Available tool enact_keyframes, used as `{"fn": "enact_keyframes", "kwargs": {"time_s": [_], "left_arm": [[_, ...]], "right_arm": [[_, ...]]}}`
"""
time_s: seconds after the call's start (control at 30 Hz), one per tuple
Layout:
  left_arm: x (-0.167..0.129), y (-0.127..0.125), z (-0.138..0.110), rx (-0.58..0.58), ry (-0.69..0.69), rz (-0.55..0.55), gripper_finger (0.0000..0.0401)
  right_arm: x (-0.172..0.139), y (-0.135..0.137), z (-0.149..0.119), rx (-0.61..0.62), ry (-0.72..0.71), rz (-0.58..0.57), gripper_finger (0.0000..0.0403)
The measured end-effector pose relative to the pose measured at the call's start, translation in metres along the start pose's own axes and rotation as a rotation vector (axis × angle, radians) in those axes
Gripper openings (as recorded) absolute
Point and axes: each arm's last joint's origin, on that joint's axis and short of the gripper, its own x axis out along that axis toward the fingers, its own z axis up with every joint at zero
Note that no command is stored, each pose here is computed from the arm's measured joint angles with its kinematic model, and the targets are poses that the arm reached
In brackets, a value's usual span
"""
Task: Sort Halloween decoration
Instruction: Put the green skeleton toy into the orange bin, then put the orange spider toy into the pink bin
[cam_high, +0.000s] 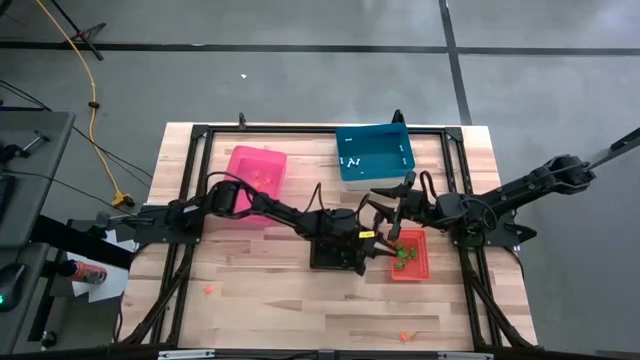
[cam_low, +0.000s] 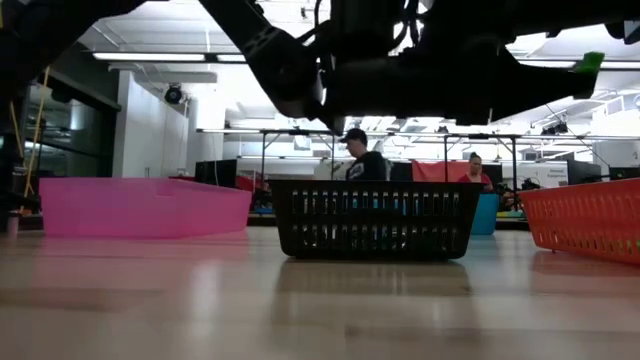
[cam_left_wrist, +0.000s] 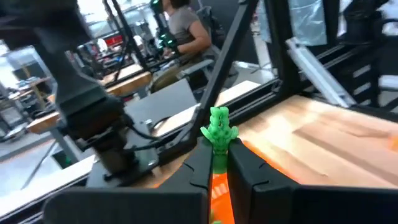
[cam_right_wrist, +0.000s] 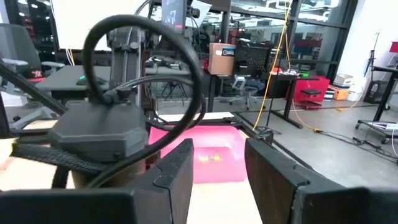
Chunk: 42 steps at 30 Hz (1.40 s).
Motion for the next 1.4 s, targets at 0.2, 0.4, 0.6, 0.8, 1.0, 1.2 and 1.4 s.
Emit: {"fn": "enact_keyframes", "kwargs": {"time_s": [0.2,0.4,0.6,0.8,1.0,1.2,1.4], "left_arm": [[-0.001,0.012,-0.003,-0.004,0.021,0.053,0.0025],[-0.002,0.015,-0.006,-0.006,0.029,0.057,0.0048],[-0.002,0.013,-0.006,0.017,0.038,0.034,0.01],[-0.002,0.013,-0.006,0.016,0.043,0.049,0.0161],[-0.007,0.014,0.005,-0.054,0.154,0.004,0.0189],[-0.039,0.012,0.035,-0.213,0.538,-0.14,0.0184],[-0.089,-0.005,0.043,-0.349,0.637,-0.236,0.0163]], "right_arm": [[0.0,0.0,0.0,-0.001,0.002,0.0,0.0139],[0.0,0.0,0.0,-0.002,0.003,0.0,0.0139],[0.0,0.0,0.0,0.001,0.002,0.0,0.0139],[0.0,0.0,0.0,0.001,0.003,0.0,0.0139],[0.0,0.0,-0.002,-0.009,0.019,0.002,0.0139],[0.0,0.0,-0.003,-0.008,0.031,0.003,0.0139],[0.0,0.001,-0.003,0.002,0.024,0.006,0.0139]]}}
